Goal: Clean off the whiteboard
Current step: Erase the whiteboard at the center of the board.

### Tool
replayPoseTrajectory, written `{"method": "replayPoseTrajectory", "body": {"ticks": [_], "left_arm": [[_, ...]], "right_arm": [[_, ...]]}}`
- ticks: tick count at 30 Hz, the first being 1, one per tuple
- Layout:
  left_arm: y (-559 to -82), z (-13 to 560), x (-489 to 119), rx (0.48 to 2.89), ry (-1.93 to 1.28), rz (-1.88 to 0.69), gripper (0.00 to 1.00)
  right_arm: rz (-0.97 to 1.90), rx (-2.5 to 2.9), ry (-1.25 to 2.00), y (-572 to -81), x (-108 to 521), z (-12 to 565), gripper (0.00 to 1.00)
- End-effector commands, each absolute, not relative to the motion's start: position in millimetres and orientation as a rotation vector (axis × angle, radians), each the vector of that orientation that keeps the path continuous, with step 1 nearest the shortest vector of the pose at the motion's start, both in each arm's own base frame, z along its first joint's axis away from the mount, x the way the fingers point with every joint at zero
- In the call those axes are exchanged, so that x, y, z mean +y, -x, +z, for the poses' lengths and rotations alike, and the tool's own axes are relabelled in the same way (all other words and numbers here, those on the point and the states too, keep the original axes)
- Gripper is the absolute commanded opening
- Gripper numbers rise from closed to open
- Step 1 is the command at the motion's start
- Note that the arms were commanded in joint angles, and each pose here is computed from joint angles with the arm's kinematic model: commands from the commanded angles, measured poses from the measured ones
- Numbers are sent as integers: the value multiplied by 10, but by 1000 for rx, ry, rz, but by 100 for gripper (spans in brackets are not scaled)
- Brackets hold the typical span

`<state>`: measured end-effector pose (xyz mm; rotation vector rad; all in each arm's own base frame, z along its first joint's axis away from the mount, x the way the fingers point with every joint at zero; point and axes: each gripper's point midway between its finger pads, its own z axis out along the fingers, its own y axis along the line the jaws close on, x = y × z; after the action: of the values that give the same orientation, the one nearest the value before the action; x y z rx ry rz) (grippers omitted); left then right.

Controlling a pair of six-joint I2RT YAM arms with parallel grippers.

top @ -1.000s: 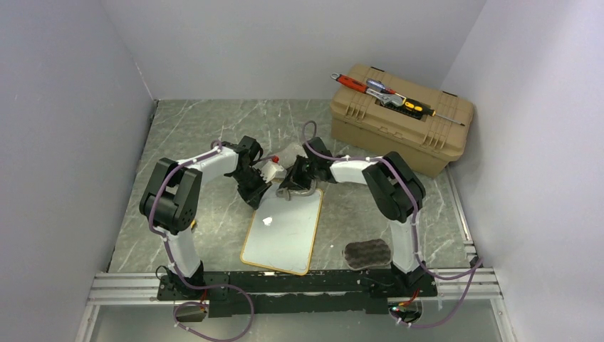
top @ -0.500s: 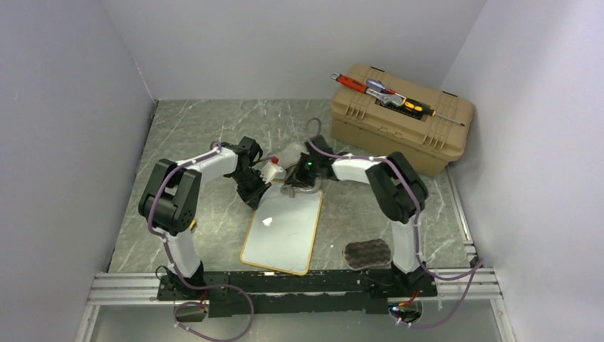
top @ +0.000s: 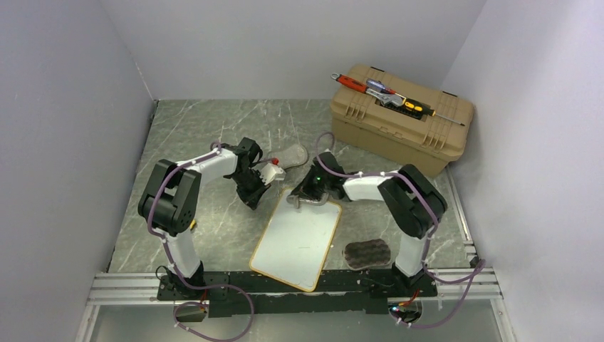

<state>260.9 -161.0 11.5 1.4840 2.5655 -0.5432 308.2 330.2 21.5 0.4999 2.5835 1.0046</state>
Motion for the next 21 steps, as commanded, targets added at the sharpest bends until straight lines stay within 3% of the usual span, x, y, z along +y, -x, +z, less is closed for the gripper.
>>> {"method": "replayPoseTrajectory", "body": {"ticks": [1, 7, 12, 17, 21], "left_arm": [[-2475, -186, -1526, 2629, -1530, -510, 11], [-2473, 277, -1725, 2605, -1402, -737, 23], [-2421, 402, -1820, 2598, -1374, -842, 31], [-2442, 488, -1866, 2588, -1313, -932, 35], [-2446, 463, -1889, 2582, -1306, -944, 41]], "right_arm": [[794, 2683, -601, -2752, 2829, -274, 0], [875, 2684, -586, -2883, 3091, -275, 0], [962, 2601, -485, -3134, 3259, 341, 0], [853, 2496, -443, -3178, 2774, 1011, 0], [675, 2576, -469, -2790, 2292, 904, 0]]}}
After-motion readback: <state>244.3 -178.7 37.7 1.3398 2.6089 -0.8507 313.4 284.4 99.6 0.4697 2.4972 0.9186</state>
